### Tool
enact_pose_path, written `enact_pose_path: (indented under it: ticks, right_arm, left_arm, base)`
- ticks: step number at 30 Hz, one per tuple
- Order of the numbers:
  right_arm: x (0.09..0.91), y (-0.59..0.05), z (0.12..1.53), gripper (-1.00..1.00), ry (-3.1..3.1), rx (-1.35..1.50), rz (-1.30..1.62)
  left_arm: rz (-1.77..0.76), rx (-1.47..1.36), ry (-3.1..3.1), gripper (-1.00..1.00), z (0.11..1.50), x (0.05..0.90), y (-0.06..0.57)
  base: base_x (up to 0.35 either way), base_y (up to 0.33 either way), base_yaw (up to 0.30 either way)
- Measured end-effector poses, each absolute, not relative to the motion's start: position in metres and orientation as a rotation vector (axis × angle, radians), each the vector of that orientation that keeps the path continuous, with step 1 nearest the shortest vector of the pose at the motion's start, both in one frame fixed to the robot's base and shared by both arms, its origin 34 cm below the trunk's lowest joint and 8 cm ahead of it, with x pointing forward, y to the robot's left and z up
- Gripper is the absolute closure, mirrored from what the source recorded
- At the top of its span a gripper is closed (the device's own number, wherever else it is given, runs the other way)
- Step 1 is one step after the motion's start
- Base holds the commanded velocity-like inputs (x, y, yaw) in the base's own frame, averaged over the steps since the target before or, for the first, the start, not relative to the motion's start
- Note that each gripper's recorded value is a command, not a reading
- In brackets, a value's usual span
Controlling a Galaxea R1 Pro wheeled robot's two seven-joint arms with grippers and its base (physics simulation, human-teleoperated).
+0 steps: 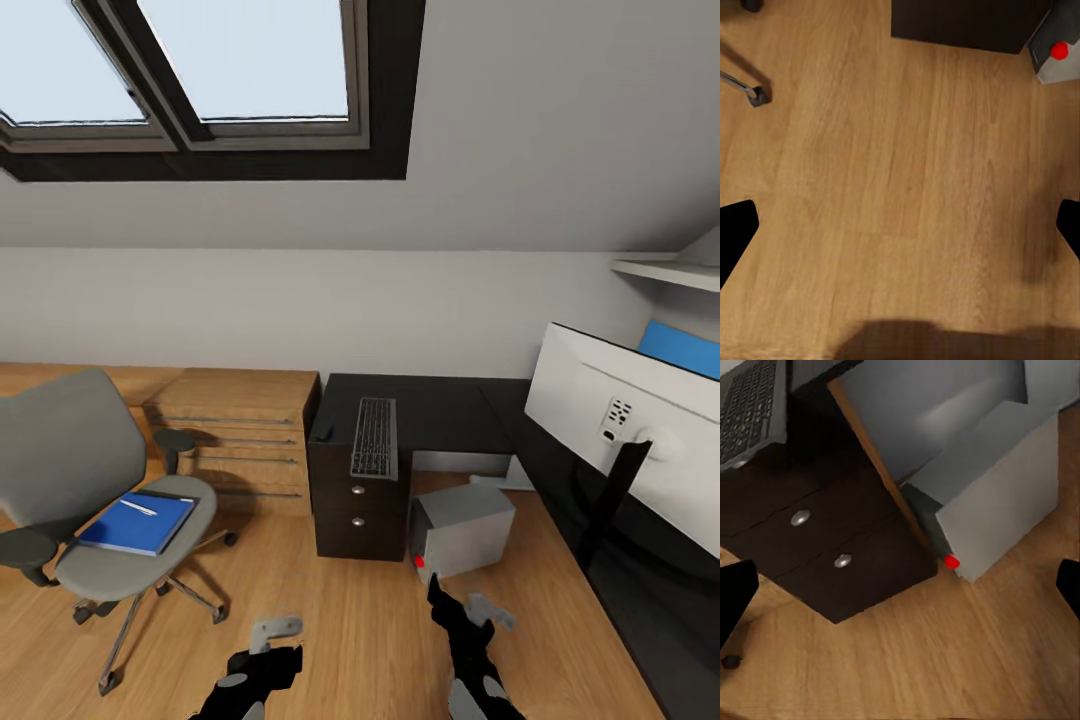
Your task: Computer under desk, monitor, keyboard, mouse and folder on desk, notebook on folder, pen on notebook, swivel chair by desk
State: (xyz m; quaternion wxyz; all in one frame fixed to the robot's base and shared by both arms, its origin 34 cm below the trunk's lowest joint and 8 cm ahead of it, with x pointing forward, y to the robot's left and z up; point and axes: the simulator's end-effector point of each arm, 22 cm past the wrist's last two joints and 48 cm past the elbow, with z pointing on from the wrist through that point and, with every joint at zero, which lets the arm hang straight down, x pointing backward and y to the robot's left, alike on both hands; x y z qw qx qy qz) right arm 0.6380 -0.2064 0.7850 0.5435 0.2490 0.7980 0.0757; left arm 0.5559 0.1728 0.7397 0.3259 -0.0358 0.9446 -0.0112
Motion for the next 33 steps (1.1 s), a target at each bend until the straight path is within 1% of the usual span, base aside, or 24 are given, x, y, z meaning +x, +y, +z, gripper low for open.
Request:
enact_pose_path:
  ticks: [7, 15, 20, 28, 33]
  right_arm:
    - [0.584, -0.202, 0.751, -1.00, 1.969, 0.393, 0.075]
    - [0.541, -0.195, 0.728, -1.00, 2.061, 0.287, 0.053]
    - [0.524, -0.216, 0.717, -1.00, 2.094, 0.265, 0.012]
    - [0.514, -0.255, 0.709, -1.00, 2.112, 0.251, -0.053]
    - [0.511, -0.257, 0.707, -1.00, 2.122, 0.242, -0.056]
  left_arm:
    - [0.062, -0.127, 2.522, -1.00, 0.711, 0.527, 0.201]
    - [0.160, -0.199, 2.522, -1.00, 0.680, 0.487, 0.220]
    - [0.256, -0.232, 2.501, -1.00, 0.662, 0.455, 0.247]
    - [0.304, -0.241, 2.492, -1.00, 0.655, 0.439, 0.262]
    - [0.323, -0.236, 2.504, -1.00, 0.651, 0.431, 0.267]
  base:
    - [0.000, 0.000, 0.000]
    - [0.000, 0.000, 0.000]
    - [0.000, 0.000, 0.000]
    - [0.000, 0.000, 0.000]
    - [0.000, 0.000, 0.000]
